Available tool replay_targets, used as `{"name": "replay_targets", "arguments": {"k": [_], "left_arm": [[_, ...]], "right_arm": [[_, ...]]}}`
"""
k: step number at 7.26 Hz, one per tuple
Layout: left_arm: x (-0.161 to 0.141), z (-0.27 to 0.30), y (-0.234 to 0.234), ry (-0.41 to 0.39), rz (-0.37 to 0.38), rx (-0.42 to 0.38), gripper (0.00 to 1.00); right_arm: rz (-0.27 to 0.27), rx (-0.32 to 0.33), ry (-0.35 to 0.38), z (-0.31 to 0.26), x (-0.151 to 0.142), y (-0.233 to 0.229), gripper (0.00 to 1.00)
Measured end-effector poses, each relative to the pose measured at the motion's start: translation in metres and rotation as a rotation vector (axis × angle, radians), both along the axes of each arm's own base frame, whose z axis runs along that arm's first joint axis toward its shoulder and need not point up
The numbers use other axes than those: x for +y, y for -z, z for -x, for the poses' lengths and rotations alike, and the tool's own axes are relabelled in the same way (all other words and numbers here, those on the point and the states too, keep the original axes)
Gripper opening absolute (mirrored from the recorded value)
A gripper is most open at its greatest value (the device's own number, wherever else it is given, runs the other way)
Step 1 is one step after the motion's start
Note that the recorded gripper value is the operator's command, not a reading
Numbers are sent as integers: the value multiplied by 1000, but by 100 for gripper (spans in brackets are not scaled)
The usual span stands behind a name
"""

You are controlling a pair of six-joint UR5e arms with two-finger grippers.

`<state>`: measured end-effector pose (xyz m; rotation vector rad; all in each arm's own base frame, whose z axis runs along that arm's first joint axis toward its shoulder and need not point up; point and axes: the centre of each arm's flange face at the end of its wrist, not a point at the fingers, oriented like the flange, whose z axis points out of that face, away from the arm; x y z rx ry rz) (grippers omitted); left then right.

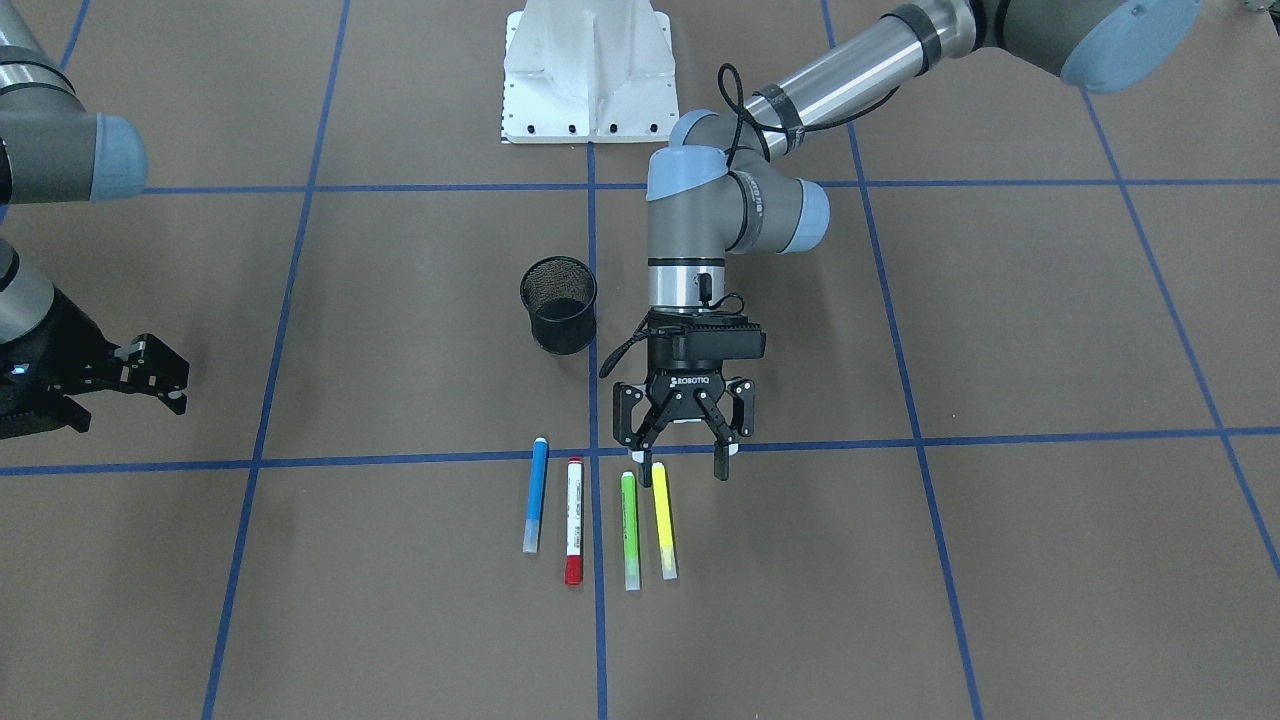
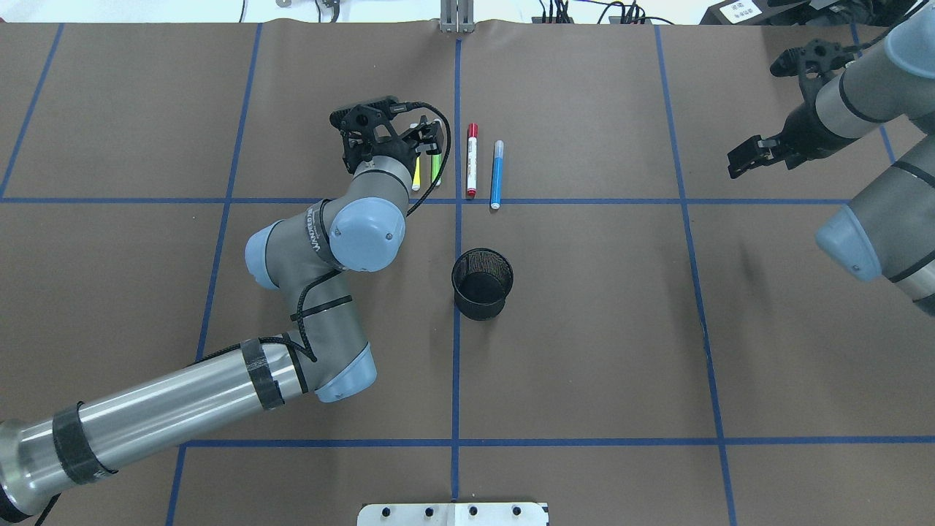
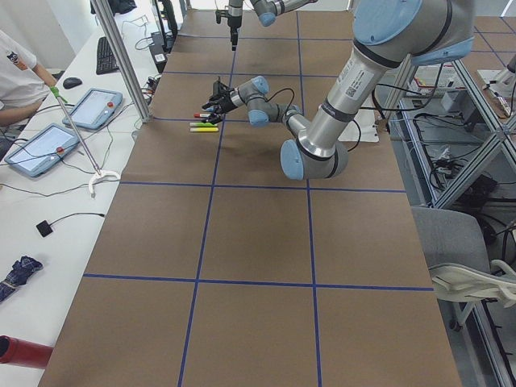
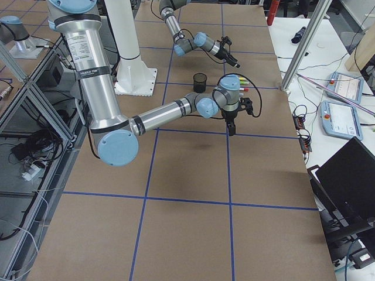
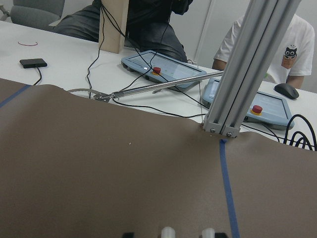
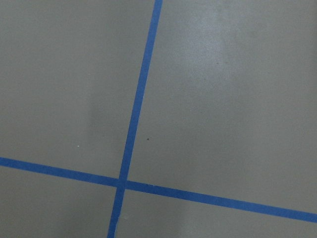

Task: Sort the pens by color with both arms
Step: 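Lay the yellow highlighter beside the green highlighter and open the left gripper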

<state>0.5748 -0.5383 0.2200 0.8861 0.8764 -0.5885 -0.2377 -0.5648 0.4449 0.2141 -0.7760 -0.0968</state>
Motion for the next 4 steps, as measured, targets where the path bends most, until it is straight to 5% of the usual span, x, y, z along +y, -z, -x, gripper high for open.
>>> {"name": "replay_targets", "arguments": {"k": [2,4], "left_arm": [[-8,35,31,-115,16,-54,100],[-21,123,21,-310,114,-234,100]], "right_arm": [[-7,-3,-13,-8,-5,4,99],[-4,-2,-54,-33,-19,5,99]]}}
